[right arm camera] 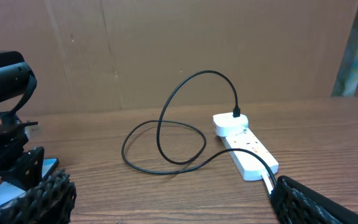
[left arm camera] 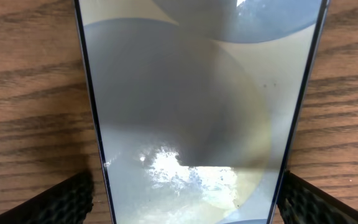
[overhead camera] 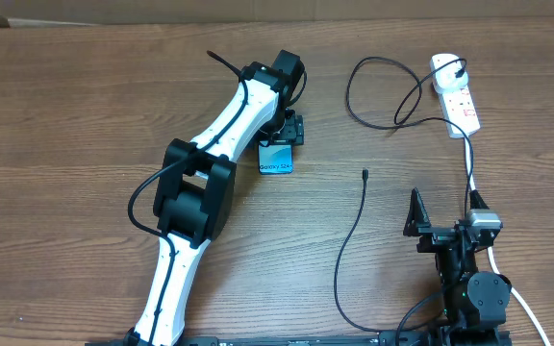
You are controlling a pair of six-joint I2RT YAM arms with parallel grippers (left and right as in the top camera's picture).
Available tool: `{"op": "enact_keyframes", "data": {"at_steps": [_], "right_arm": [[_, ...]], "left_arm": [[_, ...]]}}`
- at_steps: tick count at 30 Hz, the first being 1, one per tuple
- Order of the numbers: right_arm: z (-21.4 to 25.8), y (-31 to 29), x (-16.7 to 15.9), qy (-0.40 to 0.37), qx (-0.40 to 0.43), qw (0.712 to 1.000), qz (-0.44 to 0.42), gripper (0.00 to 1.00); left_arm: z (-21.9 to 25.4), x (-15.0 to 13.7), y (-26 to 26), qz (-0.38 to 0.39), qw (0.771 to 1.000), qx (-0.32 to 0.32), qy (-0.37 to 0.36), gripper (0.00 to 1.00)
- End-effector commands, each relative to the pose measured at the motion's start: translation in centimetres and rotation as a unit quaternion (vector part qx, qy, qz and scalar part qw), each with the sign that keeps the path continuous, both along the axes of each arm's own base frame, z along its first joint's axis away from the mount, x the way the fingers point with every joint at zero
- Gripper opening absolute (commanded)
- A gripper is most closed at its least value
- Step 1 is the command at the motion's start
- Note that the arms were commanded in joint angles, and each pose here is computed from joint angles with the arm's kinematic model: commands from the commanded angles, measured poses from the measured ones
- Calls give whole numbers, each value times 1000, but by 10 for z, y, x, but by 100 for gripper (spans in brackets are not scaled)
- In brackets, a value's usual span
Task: Plug charger to phone and switch on socket
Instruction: 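Close the left gripper on the phone's long edges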
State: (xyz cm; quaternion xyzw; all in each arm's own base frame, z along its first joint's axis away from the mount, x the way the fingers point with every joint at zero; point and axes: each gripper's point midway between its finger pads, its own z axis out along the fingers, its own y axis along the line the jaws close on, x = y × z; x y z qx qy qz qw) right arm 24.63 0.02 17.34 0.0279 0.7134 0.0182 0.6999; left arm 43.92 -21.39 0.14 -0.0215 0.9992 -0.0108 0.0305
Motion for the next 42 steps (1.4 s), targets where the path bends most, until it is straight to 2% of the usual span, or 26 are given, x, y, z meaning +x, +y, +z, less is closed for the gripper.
{"op": "enact_keyframes", "data": {"at_steps": [1, 3, 14, 17, 29, 42], "right_arm": [[-2, 0, 0, -1, -2, 1000, 0, 100], [-2, 0, 0, -1, -2, 1000, 0, 100], [-2, 0, 0, -1, -2, 1000, 0, 100], [-2, 0, 0, -1, -2, 1000, 0, 100], [-2, 0, 0, -1, -2, 1000, 0, 100], [-2, 0, 0, -1, -2, 1000, 0, 100]], "left_arm": [[-24, -13, -4, 0, 999, -8, 32, 88], [-24, -13, -4, 0, 999, -8, 32, 82], [-24, -12, -4, 0, 999, -9, 30, 83], [-24, -12, -4, 0, 1000, -9, 30, 75], [-24, -10, -6, 0, 1000, -12, 25, 75], [-21, -12, -10, 1, 999, -30, 34, 68]]}}
